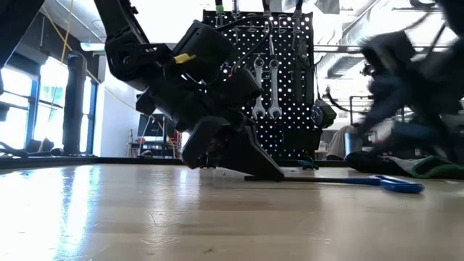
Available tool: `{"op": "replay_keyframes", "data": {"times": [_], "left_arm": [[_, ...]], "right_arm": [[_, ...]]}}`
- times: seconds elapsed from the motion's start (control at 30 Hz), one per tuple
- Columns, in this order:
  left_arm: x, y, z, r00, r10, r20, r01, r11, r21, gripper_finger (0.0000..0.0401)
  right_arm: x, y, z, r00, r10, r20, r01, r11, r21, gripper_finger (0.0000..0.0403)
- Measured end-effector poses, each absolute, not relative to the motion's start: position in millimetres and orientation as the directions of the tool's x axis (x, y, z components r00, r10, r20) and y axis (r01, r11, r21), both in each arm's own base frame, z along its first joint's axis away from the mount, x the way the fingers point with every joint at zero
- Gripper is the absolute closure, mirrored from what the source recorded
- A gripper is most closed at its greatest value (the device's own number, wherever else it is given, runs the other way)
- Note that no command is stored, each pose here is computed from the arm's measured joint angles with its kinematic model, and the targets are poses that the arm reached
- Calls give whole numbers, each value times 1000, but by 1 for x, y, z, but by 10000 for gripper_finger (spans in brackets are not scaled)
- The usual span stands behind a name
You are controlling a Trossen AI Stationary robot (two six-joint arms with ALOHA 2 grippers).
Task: Hang tools onto peg board
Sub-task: Put the blue pick tool on the left black bin on the peg board
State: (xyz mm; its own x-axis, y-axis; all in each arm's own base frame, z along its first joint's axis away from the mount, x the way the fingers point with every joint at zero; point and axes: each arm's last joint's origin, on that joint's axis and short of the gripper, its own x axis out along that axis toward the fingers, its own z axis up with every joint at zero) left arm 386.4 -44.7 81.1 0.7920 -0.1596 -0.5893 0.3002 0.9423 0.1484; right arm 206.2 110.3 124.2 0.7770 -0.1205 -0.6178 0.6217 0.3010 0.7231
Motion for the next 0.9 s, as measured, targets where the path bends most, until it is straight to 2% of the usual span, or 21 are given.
{"op": "replay_keyframes", "data": {"times": [0.17, 0.3, 0.43, 0.63, 0.9], "left_arm": [[386, -45, 81, 789, -164, -592, 305, 941, 145, 401], [386, -45, 81, 788, -163, -593, 304, 942, 144, 401], [386, -45, 81, 788, -160, -594, 302, 942, 147, 401], [386, -46, 84, 791, -165, -590, 305, 941, 147, 401], [386, -47, 89, 800, -172, -574, 308, 940, 147, 401]], "right_arm": [[208, 112, 128, 801, -86, -592, 581, 347, 736, 274], [204, 112, 123, 756, -34, -654, 611, 395, 686, 274], [204, 113, 123, 750, -8, -662, 565, 528, 634, 274], [209, 102, 123, 747, -43, -663, 479, 726, 494, 274], [223, 92, 132, 710, -61, -702, 331, 908, 256, 274]]}}
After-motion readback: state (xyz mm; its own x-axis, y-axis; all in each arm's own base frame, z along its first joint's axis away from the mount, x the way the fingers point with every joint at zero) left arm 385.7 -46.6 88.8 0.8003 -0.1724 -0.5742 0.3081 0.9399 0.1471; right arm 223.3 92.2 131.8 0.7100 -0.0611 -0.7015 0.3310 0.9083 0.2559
